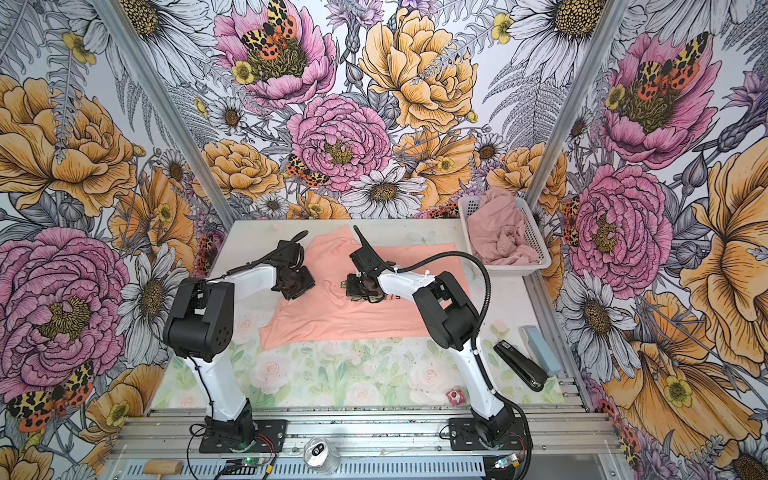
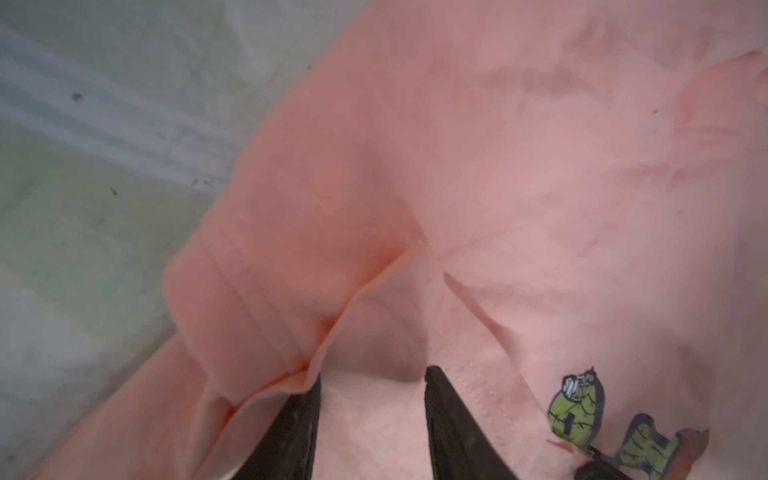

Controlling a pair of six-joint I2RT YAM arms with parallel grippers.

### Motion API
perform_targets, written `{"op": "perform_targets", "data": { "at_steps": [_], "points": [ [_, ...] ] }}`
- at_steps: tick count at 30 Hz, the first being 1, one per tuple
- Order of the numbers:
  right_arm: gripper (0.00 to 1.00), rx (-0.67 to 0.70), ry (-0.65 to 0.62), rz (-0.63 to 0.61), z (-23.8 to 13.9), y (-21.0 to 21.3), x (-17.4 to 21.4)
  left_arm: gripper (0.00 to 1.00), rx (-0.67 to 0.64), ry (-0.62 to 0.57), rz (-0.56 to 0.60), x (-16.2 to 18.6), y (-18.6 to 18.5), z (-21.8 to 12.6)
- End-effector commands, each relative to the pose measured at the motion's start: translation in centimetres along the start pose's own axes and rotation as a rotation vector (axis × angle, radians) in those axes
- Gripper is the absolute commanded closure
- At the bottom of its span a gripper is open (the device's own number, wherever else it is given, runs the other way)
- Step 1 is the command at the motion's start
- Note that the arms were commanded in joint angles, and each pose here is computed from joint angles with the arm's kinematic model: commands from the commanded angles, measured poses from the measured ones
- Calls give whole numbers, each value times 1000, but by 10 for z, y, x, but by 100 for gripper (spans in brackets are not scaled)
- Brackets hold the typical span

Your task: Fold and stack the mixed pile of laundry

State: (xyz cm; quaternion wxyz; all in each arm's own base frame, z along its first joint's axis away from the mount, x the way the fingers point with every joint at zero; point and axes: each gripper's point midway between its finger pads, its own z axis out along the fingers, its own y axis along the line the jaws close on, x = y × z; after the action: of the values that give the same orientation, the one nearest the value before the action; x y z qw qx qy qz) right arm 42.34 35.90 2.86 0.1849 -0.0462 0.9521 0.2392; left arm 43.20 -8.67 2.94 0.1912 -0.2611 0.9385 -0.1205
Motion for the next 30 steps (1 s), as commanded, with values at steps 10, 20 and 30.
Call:
{"op": "perform_targets", "data": {
  "at_steps": [10,20,30],
  "points": [
    [100,83,-109,18,-39,-20,-29,56,-54,42,2,7,23,20],
    [62,42,-110,-2,-57,-12,-27,40,47,-74,26,-23,-9,-29],
    [61,27,-114,-17,-106,-15,-10,31,-34,-63,-80,15,57,-94]
  ]
}}
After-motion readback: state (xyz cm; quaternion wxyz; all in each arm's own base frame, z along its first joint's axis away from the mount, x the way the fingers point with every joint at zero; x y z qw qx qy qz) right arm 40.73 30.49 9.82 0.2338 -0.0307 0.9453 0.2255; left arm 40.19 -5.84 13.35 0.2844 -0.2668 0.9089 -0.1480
